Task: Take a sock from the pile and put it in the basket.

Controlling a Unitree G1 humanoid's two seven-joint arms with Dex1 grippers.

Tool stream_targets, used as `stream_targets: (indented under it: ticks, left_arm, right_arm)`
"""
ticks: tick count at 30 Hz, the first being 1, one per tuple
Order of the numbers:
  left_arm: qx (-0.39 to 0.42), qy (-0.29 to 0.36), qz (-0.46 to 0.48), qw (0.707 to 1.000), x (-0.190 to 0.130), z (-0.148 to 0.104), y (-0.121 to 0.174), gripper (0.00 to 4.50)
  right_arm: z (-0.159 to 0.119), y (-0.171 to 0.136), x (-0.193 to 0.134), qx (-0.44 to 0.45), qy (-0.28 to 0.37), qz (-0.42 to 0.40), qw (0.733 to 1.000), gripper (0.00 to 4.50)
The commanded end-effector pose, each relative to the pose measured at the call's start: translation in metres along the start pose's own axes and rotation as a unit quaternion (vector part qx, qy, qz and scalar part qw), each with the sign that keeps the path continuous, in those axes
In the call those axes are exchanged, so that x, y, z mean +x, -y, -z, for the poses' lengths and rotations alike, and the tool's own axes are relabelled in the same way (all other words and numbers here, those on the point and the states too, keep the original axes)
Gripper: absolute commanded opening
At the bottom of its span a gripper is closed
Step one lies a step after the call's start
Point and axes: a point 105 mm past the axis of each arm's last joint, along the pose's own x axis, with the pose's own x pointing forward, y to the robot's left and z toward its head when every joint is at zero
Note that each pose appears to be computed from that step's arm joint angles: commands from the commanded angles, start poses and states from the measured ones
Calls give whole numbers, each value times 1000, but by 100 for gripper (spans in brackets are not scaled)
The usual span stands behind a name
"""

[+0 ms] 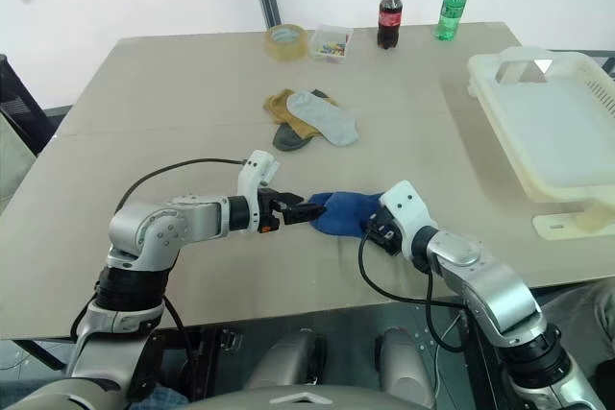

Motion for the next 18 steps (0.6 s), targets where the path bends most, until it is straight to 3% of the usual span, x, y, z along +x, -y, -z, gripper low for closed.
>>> stream_targets:
  ticks: [1,5,10,14,18]
  left_arm:
    - [-63,-46,25,997,14,26,7,433]
    - [-159,-28,168,972,27,18,46,433]
    - [-231,3,277,933,14,-2,60,433]
    - [-245,8,290,925,6,-5,57,433]
    - [-258,59,300,917,2,-21,51,433]
  right_arm:
    - [14,-3,1,11,-29,-5,1000,292]
    - [13,-4,3,5,-30,-9,1000,292]
    - [11,-4,5,1,-28,-10,1000,292]
    - [11,-4,5,2,-28,-9,1000,292]
    - [11,-5,6,2,-29,-9,1000,292]
